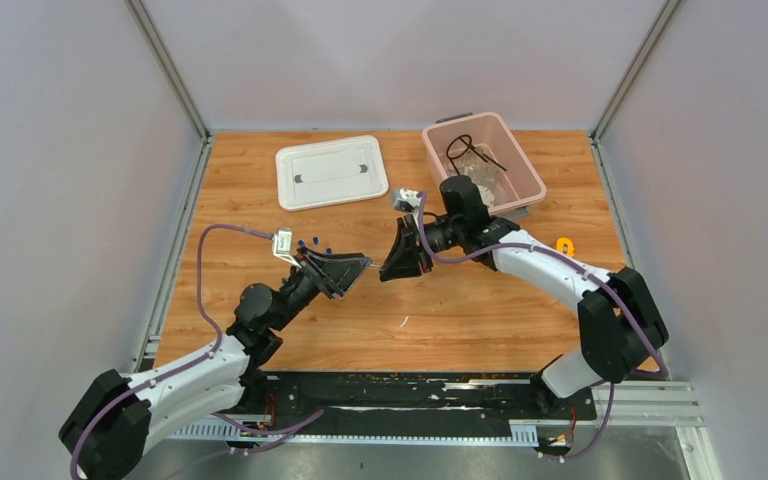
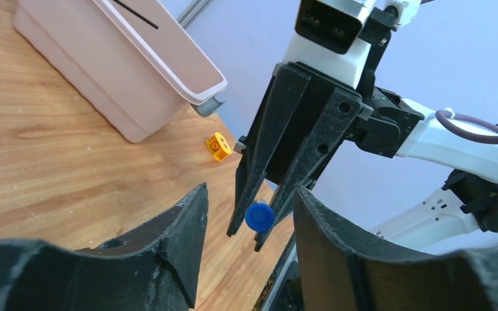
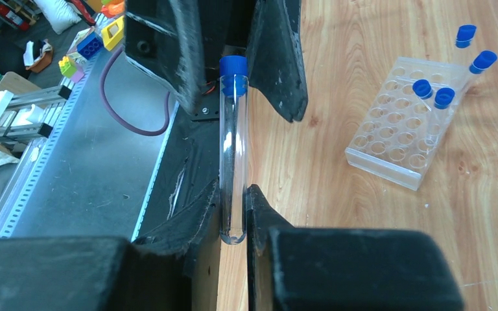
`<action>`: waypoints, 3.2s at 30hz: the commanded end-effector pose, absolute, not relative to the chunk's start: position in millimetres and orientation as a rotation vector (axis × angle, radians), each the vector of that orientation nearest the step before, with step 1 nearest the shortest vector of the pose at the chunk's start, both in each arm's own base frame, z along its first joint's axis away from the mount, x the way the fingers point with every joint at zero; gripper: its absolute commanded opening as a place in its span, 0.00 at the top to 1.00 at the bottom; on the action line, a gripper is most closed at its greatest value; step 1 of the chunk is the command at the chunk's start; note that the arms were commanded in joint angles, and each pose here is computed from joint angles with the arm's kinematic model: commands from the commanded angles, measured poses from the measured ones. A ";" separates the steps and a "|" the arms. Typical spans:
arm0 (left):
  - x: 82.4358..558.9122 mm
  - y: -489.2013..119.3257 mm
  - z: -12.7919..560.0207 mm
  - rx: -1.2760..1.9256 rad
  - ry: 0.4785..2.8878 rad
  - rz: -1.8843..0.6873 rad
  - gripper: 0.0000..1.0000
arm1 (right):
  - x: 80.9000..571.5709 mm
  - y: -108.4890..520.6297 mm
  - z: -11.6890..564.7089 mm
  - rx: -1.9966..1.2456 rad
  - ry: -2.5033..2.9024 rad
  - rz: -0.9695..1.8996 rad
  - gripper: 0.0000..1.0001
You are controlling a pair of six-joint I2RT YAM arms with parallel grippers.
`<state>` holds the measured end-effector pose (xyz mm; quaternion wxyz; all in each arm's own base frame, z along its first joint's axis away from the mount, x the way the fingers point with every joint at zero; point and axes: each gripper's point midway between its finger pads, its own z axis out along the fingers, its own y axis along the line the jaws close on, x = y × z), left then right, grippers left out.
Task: Organize the chemistry lab equipment
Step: Pick up the test tube at the center of the board, then insert the test tube into the slot of the test tube rack.
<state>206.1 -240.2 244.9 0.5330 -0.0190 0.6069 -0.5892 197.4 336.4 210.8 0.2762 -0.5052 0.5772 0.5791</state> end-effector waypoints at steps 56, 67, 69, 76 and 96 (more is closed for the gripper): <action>305.5 -184.7 156.3 0.238 1.904 -0.232 1.00 | 237.9 315.3 196.8 -1.438 1.581 1.173 0.19; 318.0 -193.1 134.8 0.272 1.924 -0.195 1.00 | 235.8 315.4 197.2 -1.444 1.575 1.181 0.18; 318.8 -192.3 130.5 0.274 1.934 -0.182 1.00 | 235.8 315.1 197.5 -1.443 1.575 1.182 0.18; 318.6 -189.9 124.0 0.278 1.943 -0.162 1.00 | 235.1 315.6 197.0 -1.447 1.574 1.186 0.18; 316.9 -190.0 123.9 0.285 1.960 -0.161 0.62 | 233.9 315.8 196.7 -1.451 1.573 1.196 0.18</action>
